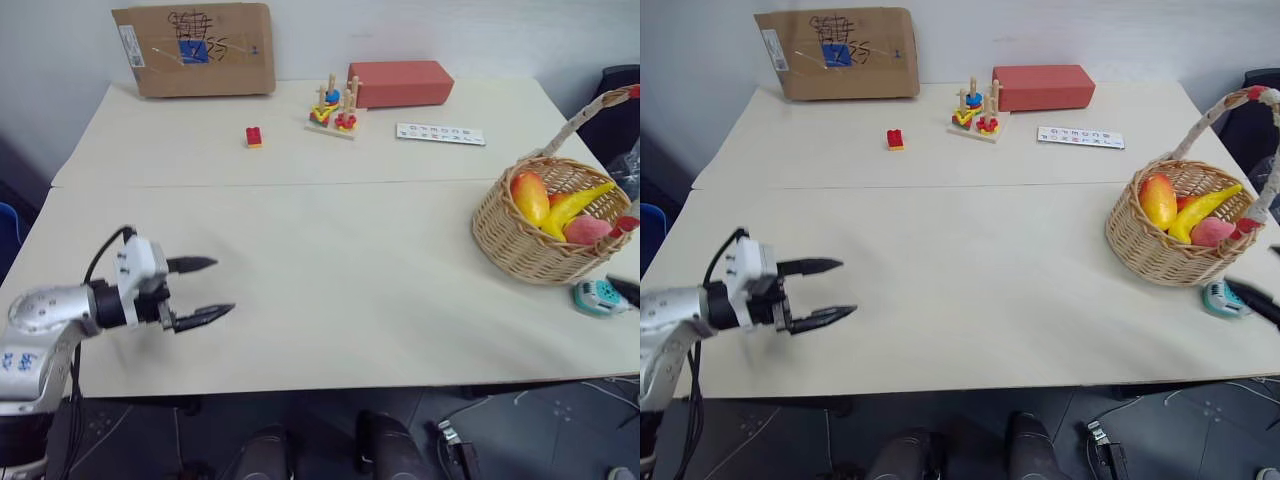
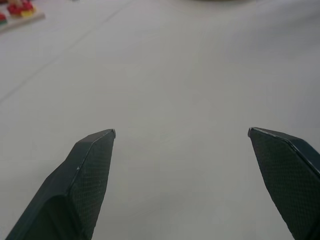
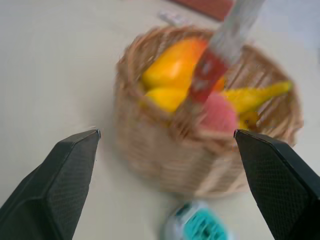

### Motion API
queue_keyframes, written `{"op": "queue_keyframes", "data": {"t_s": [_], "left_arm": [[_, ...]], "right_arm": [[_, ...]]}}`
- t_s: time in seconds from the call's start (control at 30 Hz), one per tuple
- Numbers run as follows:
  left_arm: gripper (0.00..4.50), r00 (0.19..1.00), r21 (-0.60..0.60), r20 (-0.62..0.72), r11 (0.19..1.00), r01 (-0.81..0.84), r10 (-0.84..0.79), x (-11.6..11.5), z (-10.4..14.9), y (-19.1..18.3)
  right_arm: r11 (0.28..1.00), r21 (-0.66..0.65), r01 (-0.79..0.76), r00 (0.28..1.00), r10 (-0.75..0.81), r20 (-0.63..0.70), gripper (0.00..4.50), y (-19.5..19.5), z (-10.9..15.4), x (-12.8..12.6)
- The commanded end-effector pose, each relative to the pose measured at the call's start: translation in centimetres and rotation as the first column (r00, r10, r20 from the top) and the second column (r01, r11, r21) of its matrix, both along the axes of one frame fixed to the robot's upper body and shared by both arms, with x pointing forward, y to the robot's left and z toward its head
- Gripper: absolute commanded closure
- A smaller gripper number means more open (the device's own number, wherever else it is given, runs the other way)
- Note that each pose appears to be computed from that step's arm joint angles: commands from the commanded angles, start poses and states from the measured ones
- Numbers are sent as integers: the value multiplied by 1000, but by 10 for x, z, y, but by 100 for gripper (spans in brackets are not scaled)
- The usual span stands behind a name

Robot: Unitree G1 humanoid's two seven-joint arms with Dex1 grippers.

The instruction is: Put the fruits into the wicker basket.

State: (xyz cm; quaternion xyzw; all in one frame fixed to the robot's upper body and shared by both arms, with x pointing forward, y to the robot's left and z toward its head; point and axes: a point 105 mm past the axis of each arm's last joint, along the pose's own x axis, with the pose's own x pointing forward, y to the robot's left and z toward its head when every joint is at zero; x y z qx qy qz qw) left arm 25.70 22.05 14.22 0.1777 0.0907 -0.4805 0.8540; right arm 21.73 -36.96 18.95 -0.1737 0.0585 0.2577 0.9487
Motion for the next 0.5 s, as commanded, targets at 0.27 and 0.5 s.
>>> {"op": "queue_keyframes", "data": {"t_s": [0.27,0.5], "left_arm": [[0,996,121,82,992,-48,39,-24,-15,3],[0,993,84,114,996,-43,33,-27,-16,-8]], "right_arm": [[843,0,-538,843,537,27,3,146,-53,23],[823,22,-567,818,560,133,3,174,-58,59]]}}
